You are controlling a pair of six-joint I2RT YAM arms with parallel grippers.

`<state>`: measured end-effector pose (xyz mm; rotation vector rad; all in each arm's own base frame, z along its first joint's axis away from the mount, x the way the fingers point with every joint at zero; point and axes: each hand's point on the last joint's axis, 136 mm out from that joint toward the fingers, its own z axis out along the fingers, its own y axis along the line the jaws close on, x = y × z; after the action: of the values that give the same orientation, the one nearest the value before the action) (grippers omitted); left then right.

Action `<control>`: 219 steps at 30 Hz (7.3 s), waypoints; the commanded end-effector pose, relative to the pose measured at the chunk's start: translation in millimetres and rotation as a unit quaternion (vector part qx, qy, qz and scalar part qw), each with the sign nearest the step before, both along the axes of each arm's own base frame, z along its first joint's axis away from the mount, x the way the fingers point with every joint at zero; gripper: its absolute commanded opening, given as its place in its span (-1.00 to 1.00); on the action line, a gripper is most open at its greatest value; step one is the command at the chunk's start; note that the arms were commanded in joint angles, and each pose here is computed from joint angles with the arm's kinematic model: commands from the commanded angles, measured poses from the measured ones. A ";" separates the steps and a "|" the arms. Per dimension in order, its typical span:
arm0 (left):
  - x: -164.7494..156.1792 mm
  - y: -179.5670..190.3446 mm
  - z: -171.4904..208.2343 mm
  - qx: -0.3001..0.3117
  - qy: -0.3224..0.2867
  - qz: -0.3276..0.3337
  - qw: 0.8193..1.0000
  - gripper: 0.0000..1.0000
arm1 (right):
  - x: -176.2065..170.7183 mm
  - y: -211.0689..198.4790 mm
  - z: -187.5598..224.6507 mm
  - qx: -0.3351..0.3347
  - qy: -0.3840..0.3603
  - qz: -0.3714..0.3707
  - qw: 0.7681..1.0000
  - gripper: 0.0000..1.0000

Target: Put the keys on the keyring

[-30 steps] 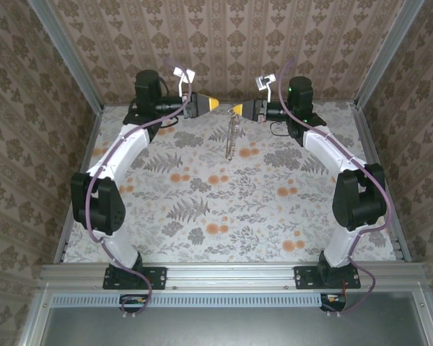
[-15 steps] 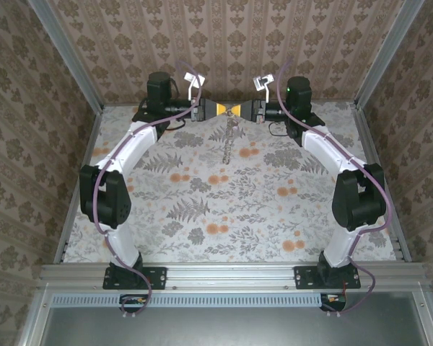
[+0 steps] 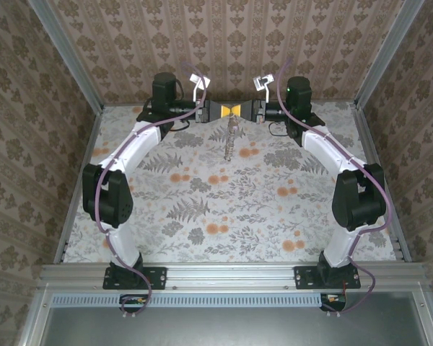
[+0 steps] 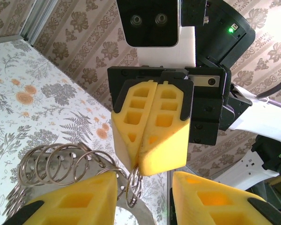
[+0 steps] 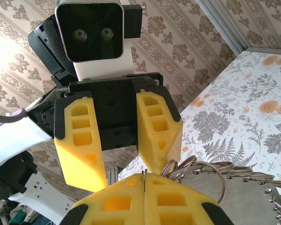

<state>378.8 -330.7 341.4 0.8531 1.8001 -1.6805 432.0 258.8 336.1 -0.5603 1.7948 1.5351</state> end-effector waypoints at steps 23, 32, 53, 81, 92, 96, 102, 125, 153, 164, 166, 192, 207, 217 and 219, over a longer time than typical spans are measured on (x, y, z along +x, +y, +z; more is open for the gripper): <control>-11.9 -3.1 15.9 -0.005 -0.041 -0.017 0.999 -0.60 | 1.9 2.9 6.8 0.003 -0.022 0.004 1.000 -1.00; -12.5 -8.6 14.3 -0.006 -0.041 -0.018 0.999 -0.86 | 0.7 2.5 6.6 0.003 -0.022 0.004 1.000 -1.00; -14.1 -10.3 42.1 -0.047 -0.065 0.007 0.997 -1.00 | -20.8 -60.6 25.8 0.025 -0.055 -0.115 0.992 -0.10; -40.6 -25.6 65.7 -0.068 -0.075 -0.018 0.995 -1.00 | -32.6 -23.1 1.3 0.025 -0.059 -0.090 0.994 0.06; -34.5 -21.5 67.9 -0.070 -0.079 0.001 0.994 -1.00 | -47.2 -24.6 -12.0 0.004 -0.051 -0.088 0.995 -0.04; -32.2 -20.6 68.0 -0.071 -0.081 0.007 0.994 -1.00 | -48.2 -25.0 -13.9 0.004 -0.047 -0.087 0.995 -0.23; -29.4 -19.2 69.5 -0.074 -0.080 0.018 0.994 -1.00 | -51.2 -22.0 -9.5 0.008 -0.050 -0.079 0.996 -0.80; -24.2 -17.4 65.5 -0.085 -0.071 0.044 0.993 -1.00 | -66.5 19.3 0.8 0.001 -0.054 -0.023 0.998 -1.00; -16.9 -4.4 77.1 -0.145 -0.041 0.108 0.983 -1.00 | -48.1 -58.6 69.6 0.108 -0.035 -0.239 0.964 -0.18; -13.5 -2.5 75.1 -0.164 -0.021 0.130 0.978 -1.00 | -11.9 -42.1 75.3 0.164 -0.006 -0.232 0.959 -0.24; -14.0 -2.9 75.1 -0.165 -0.021 0.129 0.978 -1.00 | -8.9 -37.8 73.9 0.163 -0.003 -0.229 0.960 -0.26; -13.1 -4.2 76.1 -0.168 -0.021 0.127 0.977 -1.00 | -5.4 -11.0 74.1 0.167 0.001 -0.188 0.968 -0.48; -11.5 -4.9 76.1 -0.170 -0.022 0.127 0.977 -1.00 | -7.2 -5.2 71.2 0.165 0.003 -0.176 0.970 -0.64; -10.8 -5.8 74.6 -0.168 -0.021 0.128 0.977 -1.00 | -10.3 -4.0 73.9 0.171 0.000 -0.168 0.971 -1.00; -10.3 -6.0 73.8 -0.167 -0.021 0.128 0.977 -1.00 | -11.2 -3.2 75.2 0.172 -0.001 -0.162 0.972 -1.00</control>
<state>380.2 -339.0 389.4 0.4362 1.5616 -1.7172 431.0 247.6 392.6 -0.0138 1.5400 1.5141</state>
